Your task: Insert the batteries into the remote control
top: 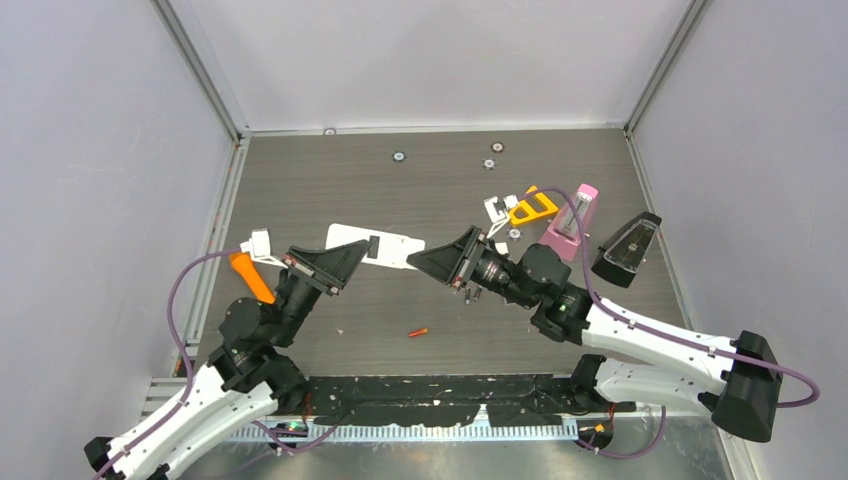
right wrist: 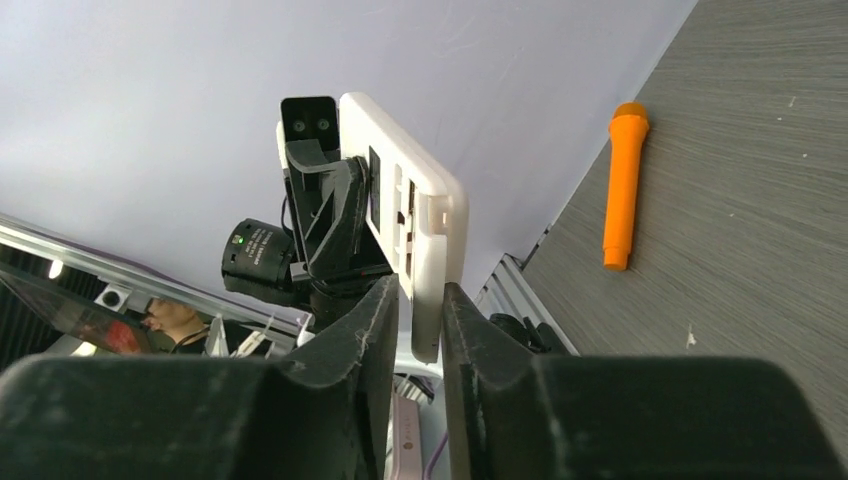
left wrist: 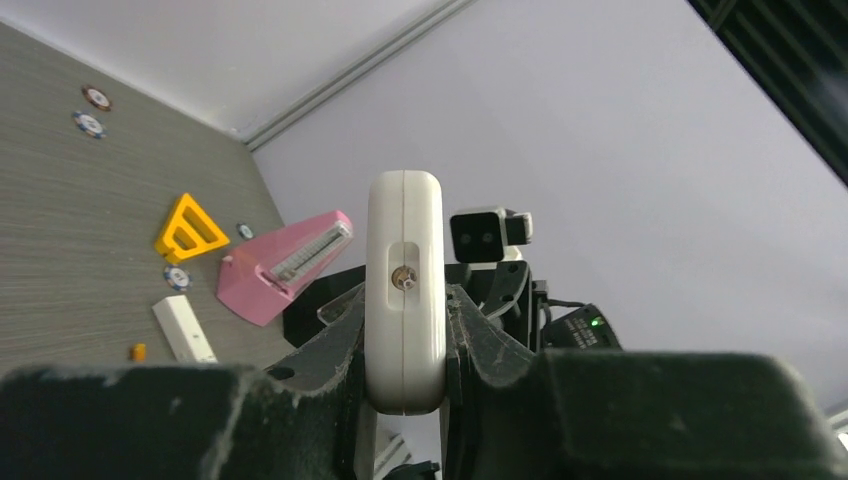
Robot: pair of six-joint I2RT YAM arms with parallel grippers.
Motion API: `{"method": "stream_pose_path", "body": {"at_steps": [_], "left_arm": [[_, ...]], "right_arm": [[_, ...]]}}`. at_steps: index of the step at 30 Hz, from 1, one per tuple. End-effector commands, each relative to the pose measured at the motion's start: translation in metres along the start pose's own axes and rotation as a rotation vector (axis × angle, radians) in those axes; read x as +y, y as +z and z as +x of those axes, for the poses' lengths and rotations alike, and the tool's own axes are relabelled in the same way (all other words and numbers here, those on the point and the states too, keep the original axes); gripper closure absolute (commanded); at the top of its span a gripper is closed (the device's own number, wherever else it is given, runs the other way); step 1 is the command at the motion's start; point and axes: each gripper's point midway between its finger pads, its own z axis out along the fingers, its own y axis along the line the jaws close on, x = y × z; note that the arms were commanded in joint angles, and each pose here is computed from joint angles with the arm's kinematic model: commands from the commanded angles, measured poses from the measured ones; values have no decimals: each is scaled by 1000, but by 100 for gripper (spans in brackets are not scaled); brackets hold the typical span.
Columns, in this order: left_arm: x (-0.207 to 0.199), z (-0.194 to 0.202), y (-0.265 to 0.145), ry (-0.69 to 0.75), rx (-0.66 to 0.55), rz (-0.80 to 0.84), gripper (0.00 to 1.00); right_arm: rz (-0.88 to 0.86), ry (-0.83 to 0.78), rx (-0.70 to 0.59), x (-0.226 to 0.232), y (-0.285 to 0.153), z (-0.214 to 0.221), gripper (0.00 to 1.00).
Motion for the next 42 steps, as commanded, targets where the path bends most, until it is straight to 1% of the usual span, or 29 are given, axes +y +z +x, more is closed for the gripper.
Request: {"method": "stream_pose_path", "body": {"at_steps": [1, 2, 4, 7, 12, 15, 16, 17, 19, 21, 22, 23, 25, 26, 27, 31, 33, 35, 38, 42], "left_arm": [[-9, -11, 2, 107, -27, 17, 100], [-10, -9, 2, 139, -19, 28, 100], [-5, -4, 4, 194, 4, 23, 100], [3, 1, 6, 274, 26, 16, 100], [31, -1, 4, 425, 40, -92, 100], [50, -6, -2, 499, 36, -171, 100], [55, -8, -5, 517, 33, -194, 100], [59, -11, -8, 533, 26, -218, 100], [69, -15, -14, 560, 20, -264, 100], [73, -20, -20, 572, 10, -291, 100], [75, -22, -22, 575, 3, -301, 100], [75, -22, -24, 575, 3, -302, 100], [75, -23, -26, 577, 4, -302, 100], [75, -23, -26, 575, 6, -301, 100], [74, -23, -27, 574, 8, -299, 100], [73, -22, -29, 568, 18, -290, 100], [73, -20, -31, 567, 24, -286, 100], [72, -20, -32, 565, 28, -281, 100], [70, -17, -31, 556, 36, -270, 100], [70, -14, -30, 543, 44, -261, 100]], "right_arm": [[8, -23, -29, 12, 5, -15, 76], [30, -29, -17, 11, 6, -14, 81], [35, -31, -6, 12, 7, -14, 86], [51, -29, 6, 10, 8, -12, 93], [41, -54, 5, 14, 7, -14, 95], [95, -90, -13, 4, 8, -19, 95], [149, -96, -11, -6, 7, -19, 95], [207, -106, -43, -17, 7, -25, 95], [381, -121, -21, -56, 0, -21, 95], [511, -127, 6, -91, -3, -18, 95], [564, -129, 35, -109, -1, -10, 95], [598, -143, 55, -119, -1, -7, 95], [719, -164, 133, -159, 4, 11, 95], [753, -173, 151, -169, 4, 14, 95], [821, -181, 193, -188, 4, 23, 95], [956, -201, 271, -235, 5, 43, 95], [969, -198, 301, -247, 8, 52, 95], [942, -190, 319, -253, 15, 60, 95], [816, -145, 331, -249, 31, 74, 95], [724, -74, 366, -252, 45, 88, 95]]}}
